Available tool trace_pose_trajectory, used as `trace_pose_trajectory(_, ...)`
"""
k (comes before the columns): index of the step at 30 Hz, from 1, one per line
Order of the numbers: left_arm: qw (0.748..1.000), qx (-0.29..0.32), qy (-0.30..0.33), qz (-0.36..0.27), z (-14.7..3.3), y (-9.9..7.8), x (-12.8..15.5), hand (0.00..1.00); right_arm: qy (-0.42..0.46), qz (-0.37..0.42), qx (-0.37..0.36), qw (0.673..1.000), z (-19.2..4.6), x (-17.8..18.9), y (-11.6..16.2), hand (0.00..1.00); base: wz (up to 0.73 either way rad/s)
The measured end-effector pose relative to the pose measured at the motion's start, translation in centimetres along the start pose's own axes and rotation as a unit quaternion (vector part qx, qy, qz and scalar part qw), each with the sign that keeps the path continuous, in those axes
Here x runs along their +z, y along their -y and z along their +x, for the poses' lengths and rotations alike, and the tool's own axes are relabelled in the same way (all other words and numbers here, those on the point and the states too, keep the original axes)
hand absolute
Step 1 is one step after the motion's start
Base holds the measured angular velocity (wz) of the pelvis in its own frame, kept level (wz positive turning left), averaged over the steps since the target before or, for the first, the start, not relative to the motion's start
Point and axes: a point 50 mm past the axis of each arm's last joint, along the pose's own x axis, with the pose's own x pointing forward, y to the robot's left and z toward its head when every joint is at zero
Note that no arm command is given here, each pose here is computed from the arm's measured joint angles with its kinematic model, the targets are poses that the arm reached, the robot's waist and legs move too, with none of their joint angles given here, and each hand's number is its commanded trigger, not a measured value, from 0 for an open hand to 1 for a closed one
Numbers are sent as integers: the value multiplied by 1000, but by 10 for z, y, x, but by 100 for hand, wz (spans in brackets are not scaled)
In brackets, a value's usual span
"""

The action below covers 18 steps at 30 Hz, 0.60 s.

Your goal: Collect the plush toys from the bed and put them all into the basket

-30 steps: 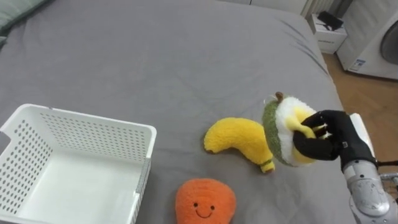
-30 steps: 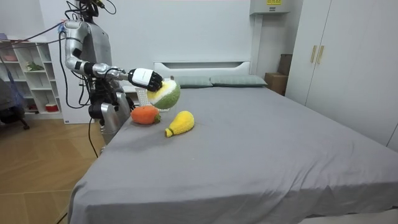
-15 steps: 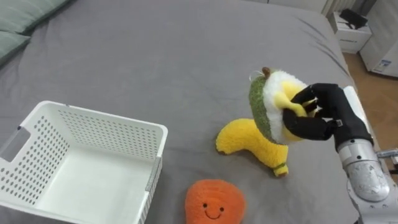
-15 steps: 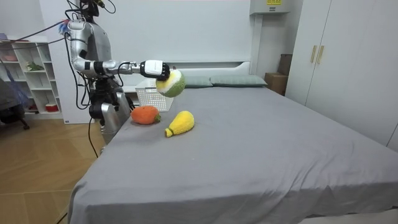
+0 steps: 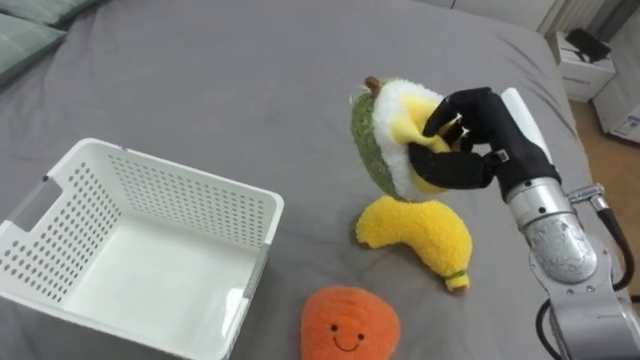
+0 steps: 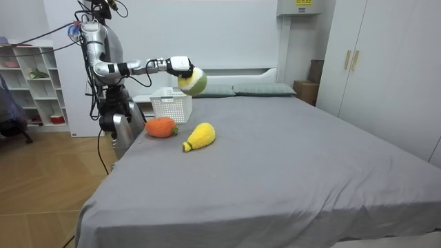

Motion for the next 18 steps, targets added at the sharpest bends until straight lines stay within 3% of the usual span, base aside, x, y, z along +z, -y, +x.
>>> trace_pose_trajectory(18,1000,5,-5,13,2,-2,1,0,109,2,118,987,6,57,-40,100,7)
